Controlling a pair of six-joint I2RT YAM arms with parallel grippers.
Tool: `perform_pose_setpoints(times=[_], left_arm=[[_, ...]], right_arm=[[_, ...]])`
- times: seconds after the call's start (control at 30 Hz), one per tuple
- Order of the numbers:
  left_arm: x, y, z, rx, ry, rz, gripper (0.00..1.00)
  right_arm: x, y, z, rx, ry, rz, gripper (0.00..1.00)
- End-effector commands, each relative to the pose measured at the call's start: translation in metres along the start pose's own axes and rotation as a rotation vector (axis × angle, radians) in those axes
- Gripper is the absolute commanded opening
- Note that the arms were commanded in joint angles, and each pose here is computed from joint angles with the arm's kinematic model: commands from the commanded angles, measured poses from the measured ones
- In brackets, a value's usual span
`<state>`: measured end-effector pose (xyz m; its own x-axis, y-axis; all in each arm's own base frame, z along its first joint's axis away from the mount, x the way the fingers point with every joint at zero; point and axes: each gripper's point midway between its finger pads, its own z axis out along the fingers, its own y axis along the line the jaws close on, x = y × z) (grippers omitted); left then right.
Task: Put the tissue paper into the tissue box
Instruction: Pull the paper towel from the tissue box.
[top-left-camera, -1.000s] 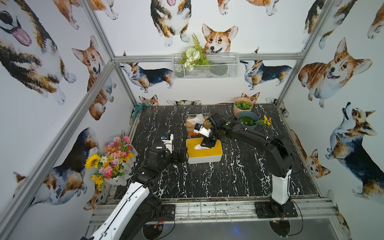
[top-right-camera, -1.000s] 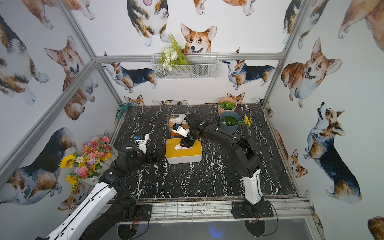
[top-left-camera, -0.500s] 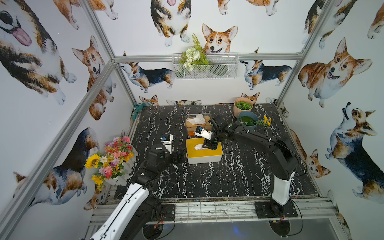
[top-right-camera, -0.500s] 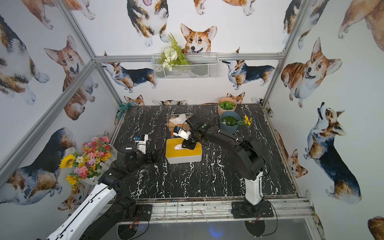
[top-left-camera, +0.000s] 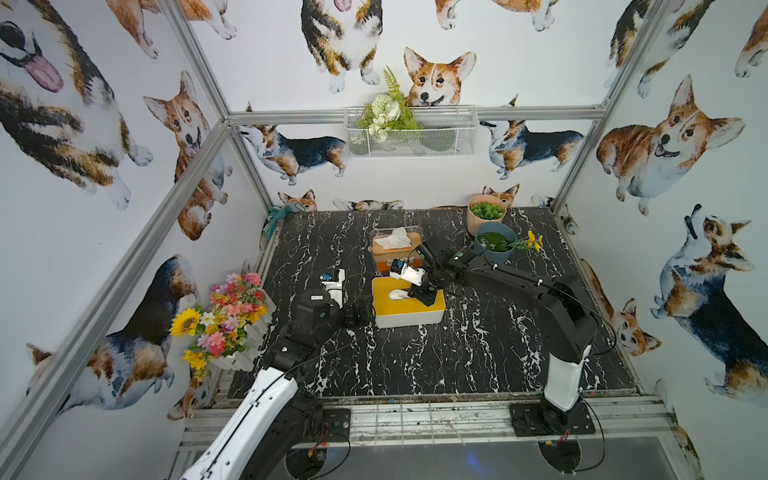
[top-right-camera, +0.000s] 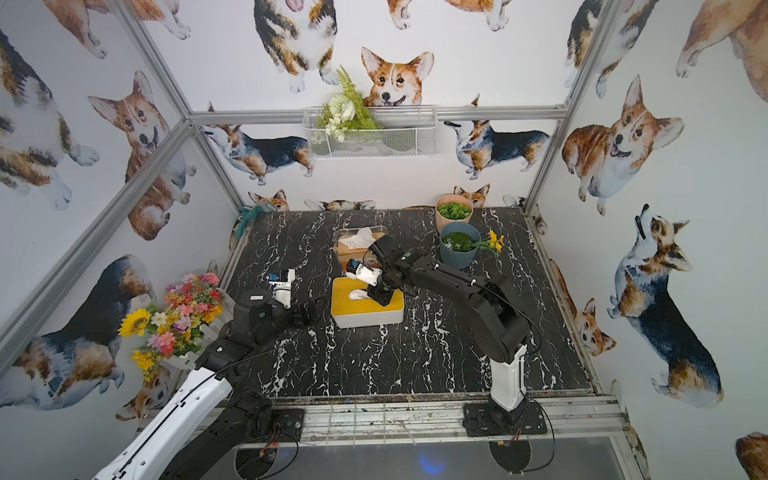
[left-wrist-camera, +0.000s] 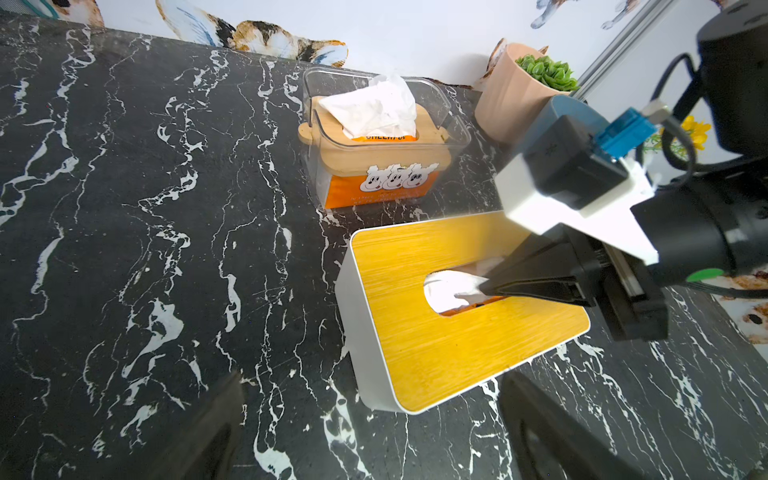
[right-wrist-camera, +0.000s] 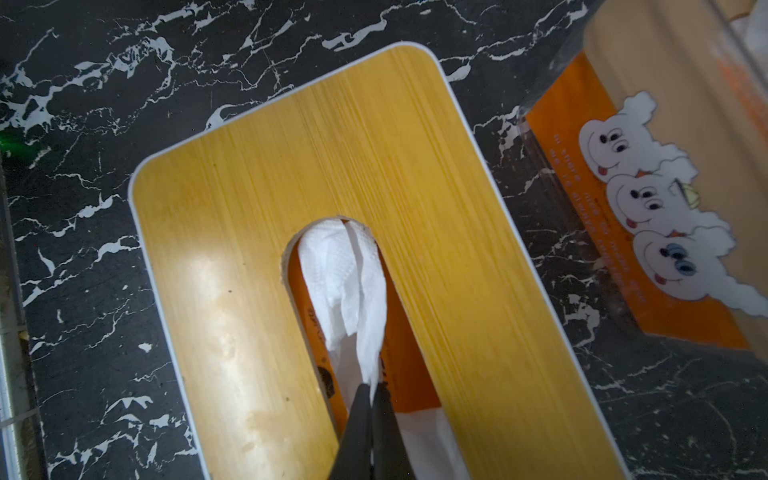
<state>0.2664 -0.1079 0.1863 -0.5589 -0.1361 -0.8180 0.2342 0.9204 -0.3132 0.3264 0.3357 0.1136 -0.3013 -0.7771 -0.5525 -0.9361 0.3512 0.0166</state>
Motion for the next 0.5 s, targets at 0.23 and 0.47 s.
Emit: perform_pose_setpoints(times=[0.23,0.47], left_arm=[[-0.001,0.001,-0.001,-0.005,-0.011,0.000,1.00],[-0.001,0.002,0.000,-0.006,-0.008,-0.001,1.00]], right_arm=[[-0.033,0.002,-0.028,0.044,-0.113,-0.079,0.00],[-0.036,0.009,-0.033,0.038,-0.110,-0.102,0.00]])
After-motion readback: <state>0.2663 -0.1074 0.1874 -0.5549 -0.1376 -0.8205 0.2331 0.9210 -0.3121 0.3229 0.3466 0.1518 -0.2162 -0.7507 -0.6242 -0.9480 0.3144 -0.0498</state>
